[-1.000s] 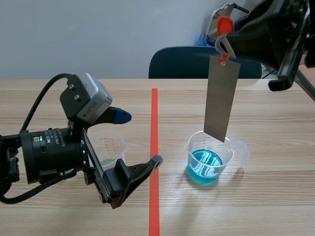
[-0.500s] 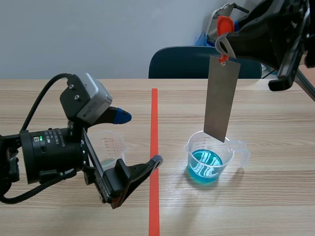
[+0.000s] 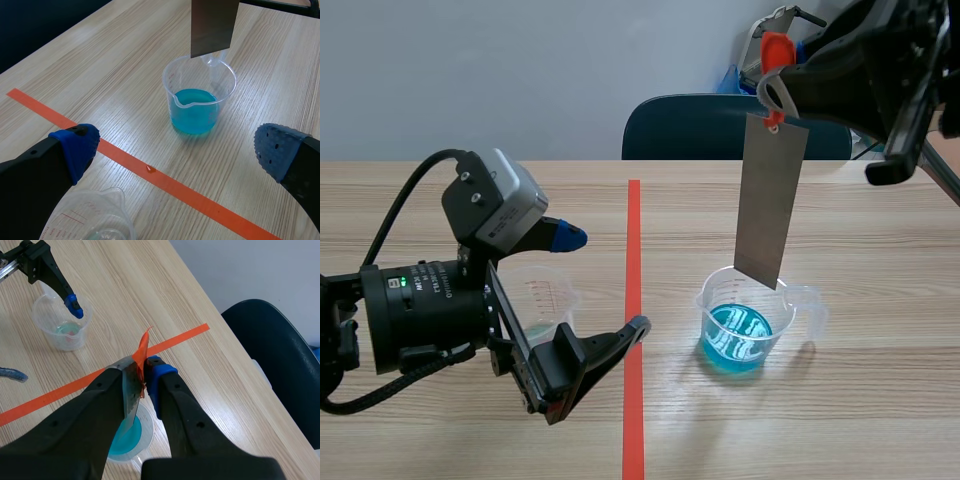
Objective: Do the redox reaction experiment
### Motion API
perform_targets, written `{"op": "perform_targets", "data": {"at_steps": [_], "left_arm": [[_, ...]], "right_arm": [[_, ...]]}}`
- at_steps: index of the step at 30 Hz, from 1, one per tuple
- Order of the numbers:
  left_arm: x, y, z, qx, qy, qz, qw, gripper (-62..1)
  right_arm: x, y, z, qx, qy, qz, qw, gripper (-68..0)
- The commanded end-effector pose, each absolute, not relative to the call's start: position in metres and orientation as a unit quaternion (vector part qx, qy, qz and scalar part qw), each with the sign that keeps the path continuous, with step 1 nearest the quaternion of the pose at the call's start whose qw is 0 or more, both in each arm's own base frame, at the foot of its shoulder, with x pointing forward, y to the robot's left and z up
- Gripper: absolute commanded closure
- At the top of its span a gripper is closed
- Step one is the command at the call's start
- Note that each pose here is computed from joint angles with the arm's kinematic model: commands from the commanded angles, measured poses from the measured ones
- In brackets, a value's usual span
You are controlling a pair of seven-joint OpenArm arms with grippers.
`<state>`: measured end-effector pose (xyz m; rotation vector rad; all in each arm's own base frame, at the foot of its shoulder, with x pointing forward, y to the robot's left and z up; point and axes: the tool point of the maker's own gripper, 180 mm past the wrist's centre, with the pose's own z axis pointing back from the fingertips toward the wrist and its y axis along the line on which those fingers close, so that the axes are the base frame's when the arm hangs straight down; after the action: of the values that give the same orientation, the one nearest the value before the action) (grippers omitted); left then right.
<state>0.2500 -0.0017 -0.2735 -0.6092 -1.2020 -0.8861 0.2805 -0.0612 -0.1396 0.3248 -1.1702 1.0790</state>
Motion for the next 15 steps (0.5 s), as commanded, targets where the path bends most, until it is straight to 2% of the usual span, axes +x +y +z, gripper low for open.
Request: {"op": "perform_targets", "data": {"at_steps": [1, 15], "left_arm": [[0.2513, -0.0037, -0.2659, -0.28, -0.548, -0.392, 0.684, -62.3], [0.2513, -0.0037, -0.2659, -0.28, -0.548, -0.392, 0.684, -62.3]], "right_arm": [[0.2796, -0.0581, -0.1309, 0.145, -0.535, 0.488, 0.674, -0.6], [0.2799, -0.0579, -0.1301, 0.145, -0.538, 0.487, 0.673, -0.6]]}}
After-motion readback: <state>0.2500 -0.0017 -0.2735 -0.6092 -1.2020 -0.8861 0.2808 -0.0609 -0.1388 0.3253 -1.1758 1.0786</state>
